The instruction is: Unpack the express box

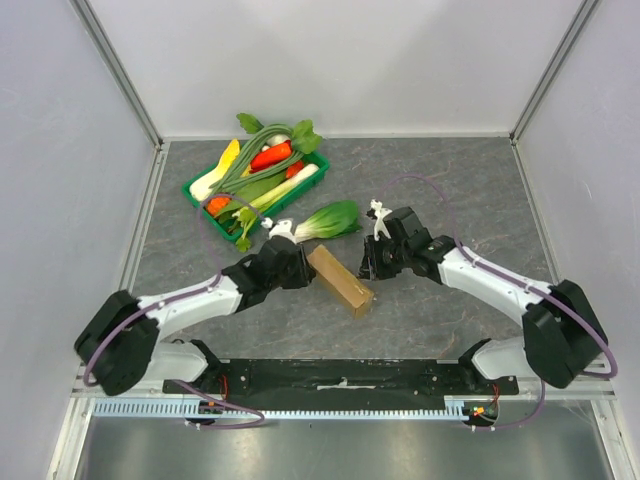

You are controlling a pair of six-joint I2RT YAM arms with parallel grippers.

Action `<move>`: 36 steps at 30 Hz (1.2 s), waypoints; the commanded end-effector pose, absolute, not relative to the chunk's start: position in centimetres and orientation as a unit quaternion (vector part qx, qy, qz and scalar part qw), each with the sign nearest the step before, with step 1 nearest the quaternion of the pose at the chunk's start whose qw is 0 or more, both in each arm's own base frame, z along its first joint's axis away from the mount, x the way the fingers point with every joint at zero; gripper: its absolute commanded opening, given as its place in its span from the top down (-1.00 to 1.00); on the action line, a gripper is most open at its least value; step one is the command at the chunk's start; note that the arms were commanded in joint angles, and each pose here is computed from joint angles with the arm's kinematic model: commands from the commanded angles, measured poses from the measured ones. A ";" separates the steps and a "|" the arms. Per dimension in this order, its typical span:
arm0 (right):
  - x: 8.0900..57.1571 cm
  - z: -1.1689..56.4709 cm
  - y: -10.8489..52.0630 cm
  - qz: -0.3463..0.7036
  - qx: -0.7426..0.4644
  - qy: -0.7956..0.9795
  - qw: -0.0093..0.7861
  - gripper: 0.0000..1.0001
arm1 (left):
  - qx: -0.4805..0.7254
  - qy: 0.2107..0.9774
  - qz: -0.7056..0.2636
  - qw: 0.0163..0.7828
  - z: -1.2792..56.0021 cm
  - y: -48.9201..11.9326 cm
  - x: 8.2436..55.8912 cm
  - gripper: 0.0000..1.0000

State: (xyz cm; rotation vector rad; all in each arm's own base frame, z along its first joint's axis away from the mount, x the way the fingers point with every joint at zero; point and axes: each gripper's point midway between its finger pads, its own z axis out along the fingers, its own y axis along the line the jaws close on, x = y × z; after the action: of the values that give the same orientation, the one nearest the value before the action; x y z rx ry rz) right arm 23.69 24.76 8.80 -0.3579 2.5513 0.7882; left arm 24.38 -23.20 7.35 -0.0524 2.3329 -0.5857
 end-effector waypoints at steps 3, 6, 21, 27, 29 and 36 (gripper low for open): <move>23.6 10.3 24.8 0.291 -0.103 0.916 0.256 0.42 | 0.062 0.887 -0.335 0.311 9.3 -29.7 24.6 0.30; 24.1 10.9 25.7 0.301 -0.101 0.911 0.263 0.42 | 0.059 0.880 -0.363 0.300 9.1 -30.0 23.7 0.29; 24.1 13.2 29.8 0.322 -0.132 0.886 0.308 0.47 | 0.003 0.883 -0.389 0.264 5.5 -28.2 23.0 0.28; 24.6 12.7 31.4 0.295 -0.154 0.893 0.304 0.40 | -0.080 0.923 -0.257 0.275 3.5 -22.0 23.3 0.30; 24.8 12.1 31.5 0.274 -0.164 0.902 0.291 0.40 | -0.113 0.948 -0.161 0.251 3.1 -18.6 22.4 0.33; 25.2 12.1 29.2 0.205 -0.153 0.916 0.309 0.08 | -0.105 0.926 -0.163 0.325 8.6 -16.9 23.5 0.08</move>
State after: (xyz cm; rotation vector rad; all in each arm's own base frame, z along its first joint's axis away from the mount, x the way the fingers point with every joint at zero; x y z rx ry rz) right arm 24.32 30.69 10.73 -0.4274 2.4536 0.6597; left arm 23.11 -18.59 5.30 -0.2573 2.5117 -0.4688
